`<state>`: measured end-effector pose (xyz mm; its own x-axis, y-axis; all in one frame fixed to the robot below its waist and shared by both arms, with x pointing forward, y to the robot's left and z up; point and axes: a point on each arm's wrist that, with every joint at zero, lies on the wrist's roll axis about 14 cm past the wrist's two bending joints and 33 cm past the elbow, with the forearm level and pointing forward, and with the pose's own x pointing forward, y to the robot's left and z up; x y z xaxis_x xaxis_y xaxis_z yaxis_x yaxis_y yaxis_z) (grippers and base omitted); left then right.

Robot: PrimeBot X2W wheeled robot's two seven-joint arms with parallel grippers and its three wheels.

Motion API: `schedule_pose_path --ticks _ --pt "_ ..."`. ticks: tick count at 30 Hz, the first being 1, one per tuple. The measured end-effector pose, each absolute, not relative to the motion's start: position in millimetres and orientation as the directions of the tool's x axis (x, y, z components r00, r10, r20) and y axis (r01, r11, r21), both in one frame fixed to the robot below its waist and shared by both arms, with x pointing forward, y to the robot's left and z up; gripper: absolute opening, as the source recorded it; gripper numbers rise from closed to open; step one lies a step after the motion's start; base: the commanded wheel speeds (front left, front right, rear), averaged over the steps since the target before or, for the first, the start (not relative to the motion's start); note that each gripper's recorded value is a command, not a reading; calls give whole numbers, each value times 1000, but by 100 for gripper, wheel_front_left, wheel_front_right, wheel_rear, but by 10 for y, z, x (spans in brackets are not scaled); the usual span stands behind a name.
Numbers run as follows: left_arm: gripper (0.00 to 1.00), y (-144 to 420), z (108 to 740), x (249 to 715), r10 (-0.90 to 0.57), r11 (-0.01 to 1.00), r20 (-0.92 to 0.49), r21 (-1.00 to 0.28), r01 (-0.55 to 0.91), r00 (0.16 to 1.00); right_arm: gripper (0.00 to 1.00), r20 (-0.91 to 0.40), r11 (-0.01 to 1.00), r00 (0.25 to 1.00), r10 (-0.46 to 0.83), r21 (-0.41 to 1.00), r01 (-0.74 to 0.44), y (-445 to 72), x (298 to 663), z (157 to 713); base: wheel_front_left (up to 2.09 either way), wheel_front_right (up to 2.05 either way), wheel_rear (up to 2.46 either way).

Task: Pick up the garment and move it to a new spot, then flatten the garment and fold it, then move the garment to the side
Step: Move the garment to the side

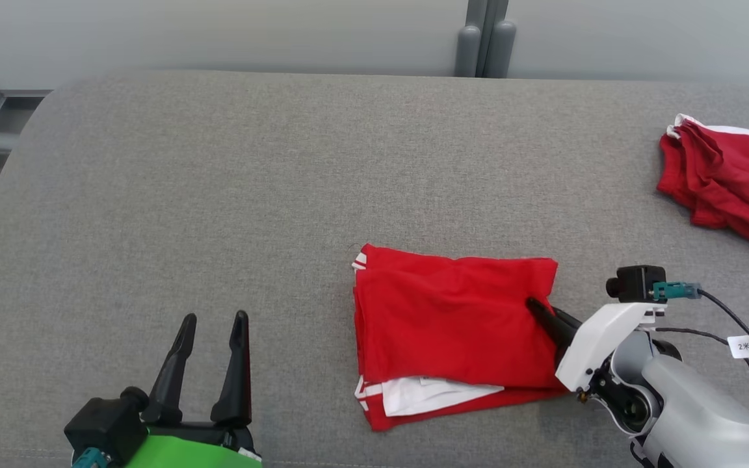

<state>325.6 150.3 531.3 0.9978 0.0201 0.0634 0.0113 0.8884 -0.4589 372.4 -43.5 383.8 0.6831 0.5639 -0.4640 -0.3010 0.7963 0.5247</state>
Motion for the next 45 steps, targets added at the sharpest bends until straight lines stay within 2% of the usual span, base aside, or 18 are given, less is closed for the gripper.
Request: schedule_pose_path --ticks 9,29,37,45 --pt "100 1495 5322 3305 10 891 69 -454 23 998 0 -406 805 727 553 485 -341 -586 3900 4079 0 0 0" --pt "100 1304 5299 3396 -52 883 66 -462 76 997 0 -248 939 916 315 222 -263 -1818 4775 5011 0 0 0" --pt "100 1249 5266 3391 -65 879 53 -470 82 996 0 -258 962 929 265 135 -237 -2066 5005 5268 0 0 0" --pt "100 1297 5204 3409 -49 881 32 -469 58 998 0 -277 962 923 267 131 -239 -2016 5217 5369 0 0 0"
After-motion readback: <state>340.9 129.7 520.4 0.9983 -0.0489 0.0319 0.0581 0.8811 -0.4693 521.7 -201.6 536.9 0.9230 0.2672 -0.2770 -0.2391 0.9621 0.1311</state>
